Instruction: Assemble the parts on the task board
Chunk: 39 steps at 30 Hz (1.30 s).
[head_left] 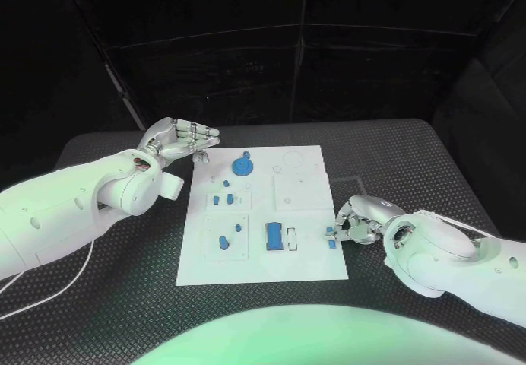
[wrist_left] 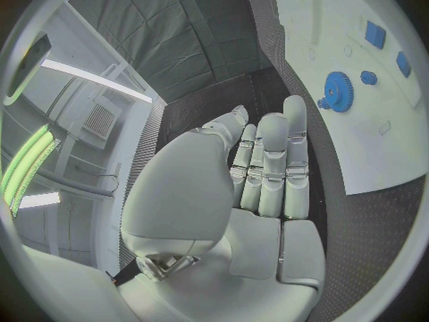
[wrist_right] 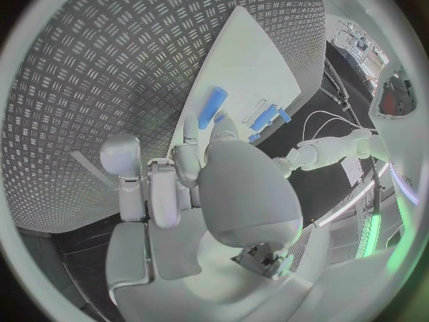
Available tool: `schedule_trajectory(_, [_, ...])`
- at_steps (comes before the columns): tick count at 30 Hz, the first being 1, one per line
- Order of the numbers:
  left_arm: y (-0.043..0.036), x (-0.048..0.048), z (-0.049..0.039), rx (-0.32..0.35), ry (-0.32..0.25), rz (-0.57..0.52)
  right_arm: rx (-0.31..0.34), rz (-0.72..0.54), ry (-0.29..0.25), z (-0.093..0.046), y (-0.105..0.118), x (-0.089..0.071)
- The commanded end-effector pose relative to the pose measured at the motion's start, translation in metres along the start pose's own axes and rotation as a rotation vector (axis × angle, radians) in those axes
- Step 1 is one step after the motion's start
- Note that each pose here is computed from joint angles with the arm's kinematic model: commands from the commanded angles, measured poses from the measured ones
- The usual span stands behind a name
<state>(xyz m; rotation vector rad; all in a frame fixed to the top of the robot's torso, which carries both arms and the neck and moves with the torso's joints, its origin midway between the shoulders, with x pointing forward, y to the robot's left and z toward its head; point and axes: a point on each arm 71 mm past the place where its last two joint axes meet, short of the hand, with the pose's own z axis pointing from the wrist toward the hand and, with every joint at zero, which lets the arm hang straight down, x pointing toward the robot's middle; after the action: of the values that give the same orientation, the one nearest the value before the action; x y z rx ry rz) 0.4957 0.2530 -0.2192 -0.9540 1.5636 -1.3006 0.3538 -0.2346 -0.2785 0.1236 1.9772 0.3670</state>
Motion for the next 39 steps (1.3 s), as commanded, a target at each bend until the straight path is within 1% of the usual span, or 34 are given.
schedule_trajectory(1, [-0.0014,0.0005,0.0001,0.009,0.008,-0.006,0.008,-0.066,0.037,0.000,0.001,0.004])
schedule_trajectory(7, [-0.0014,0.0003,-0.0002,0.008,0.009,-0.006,0.001,-0.083,0.053,0.001,0.005,0.009])
schedule_trajectory(16, [-0.0016,0.0001,-0.0007,0.008,0.009,-0.005,-0.020,-0.134,0.059,0.004,0.013,0.017])
schedule_trajectory(25, [-0.0017,-0.0002,-0.0012,0.007,0.008,-0.005,-0.030,-0.215,0.071,0.006,0.020,0.021])
schedule_trajectory(28, [-0.0017,-0.0002,-0.0012,0.007,0.007,-0.005,-0.029,-0.224,0.072,0.006,0.020,0.022])
schedule_trajectory(34, [-0.0016,0.0000,-0.0009,0.006,0.007,-0.005,-0.026,-0.210,0.066,0.003,0.021,0.020])
schedule_trajectory(39, [-0.0015,0.0002,-0.0007,0.006,0.006,-0.005,-0.019,-0.149,0.064,-0.001,0.023,0.019])
